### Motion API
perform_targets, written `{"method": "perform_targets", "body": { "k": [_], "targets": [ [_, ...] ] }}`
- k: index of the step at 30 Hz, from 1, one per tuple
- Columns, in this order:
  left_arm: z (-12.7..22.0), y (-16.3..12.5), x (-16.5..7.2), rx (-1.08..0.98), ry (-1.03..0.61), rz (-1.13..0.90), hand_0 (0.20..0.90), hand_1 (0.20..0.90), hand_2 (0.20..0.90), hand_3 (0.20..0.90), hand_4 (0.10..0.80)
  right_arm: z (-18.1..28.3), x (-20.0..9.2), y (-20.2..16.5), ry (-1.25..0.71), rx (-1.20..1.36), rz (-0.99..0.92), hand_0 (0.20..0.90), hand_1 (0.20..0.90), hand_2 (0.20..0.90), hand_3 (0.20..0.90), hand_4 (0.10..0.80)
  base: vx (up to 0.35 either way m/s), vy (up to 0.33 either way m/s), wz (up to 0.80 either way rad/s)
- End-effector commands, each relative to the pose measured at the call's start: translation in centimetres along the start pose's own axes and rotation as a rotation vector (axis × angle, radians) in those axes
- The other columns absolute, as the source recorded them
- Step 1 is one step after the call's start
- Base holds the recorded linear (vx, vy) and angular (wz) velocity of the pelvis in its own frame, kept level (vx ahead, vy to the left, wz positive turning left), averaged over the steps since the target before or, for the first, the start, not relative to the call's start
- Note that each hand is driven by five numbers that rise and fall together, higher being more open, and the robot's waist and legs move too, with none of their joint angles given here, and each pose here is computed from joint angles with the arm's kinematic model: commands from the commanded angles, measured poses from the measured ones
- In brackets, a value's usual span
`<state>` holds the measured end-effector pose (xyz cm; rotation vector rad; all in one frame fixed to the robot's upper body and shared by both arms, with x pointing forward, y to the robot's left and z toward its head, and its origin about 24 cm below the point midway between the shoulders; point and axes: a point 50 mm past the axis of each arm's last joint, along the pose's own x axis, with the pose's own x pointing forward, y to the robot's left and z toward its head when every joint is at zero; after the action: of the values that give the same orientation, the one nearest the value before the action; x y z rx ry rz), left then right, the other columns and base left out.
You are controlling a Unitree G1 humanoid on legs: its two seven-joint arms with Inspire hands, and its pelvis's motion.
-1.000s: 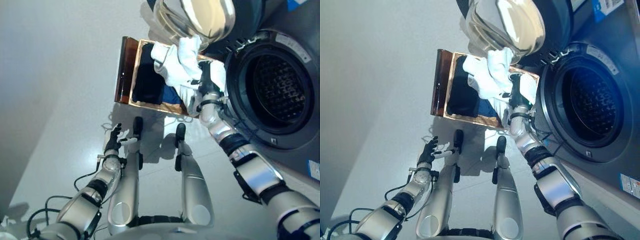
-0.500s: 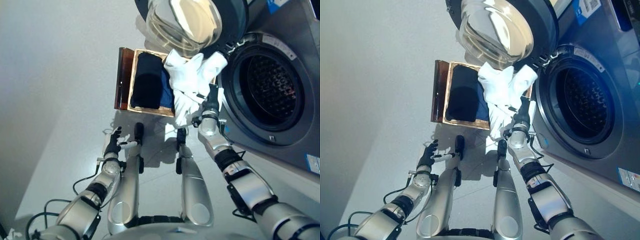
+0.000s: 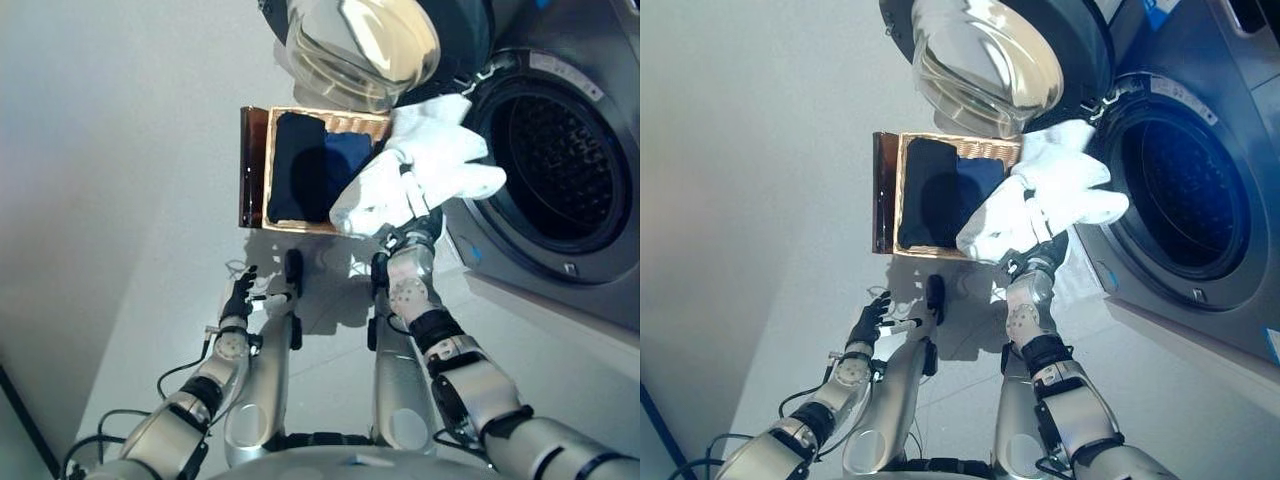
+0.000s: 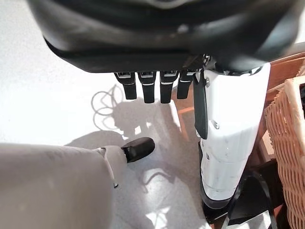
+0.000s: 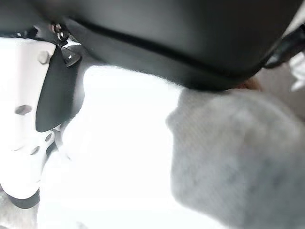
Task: Pick up the clothes and place them into the washing machine
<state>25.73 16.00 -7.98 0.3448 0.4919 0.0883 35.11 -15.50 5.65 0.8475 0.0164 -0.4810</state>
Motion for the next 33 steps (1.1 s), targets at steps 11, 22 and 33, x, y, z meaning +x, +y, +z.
{"method": "perform_targets", "body": {
  "k": [11, 22, 33],
  "targets": [
    [-2.4, -1.8, -1.5, -0.046, 0.078, -0.045, 0.900, 0.900, 0.900, 0.900, 0.800, 9.2, 1.4, 3.8, -0.356, 0.368, 0.068, 0.200, 0.200, 0.200, 0.200, 0.300, 0.007, 0.003, -0.05],
    [-2.9, -1.5, -1.5, -0.048, 0.096, -0.041, 0.900, 0.900, 0.900, 0.900, 0.800, 17.0, 2.9, 4.6, -0.555, 0.445, 0.006, 0.200, 0.200, 0.200, 0.200, 0.300, 0.005, -0.001, -0.01],
    [-4.0, -0.9, -1.8, -0.039, 0.130, -0.041, 0.900, 0.900, 0.900, 0.900, 0.800, 24.9, 3.2, 5.4, -0.699, 0.436, -0.030, 0.200, 0.200, 0.200, 0.200, 0.300, 0.005, -0.005, -0.02]
  ]
}}
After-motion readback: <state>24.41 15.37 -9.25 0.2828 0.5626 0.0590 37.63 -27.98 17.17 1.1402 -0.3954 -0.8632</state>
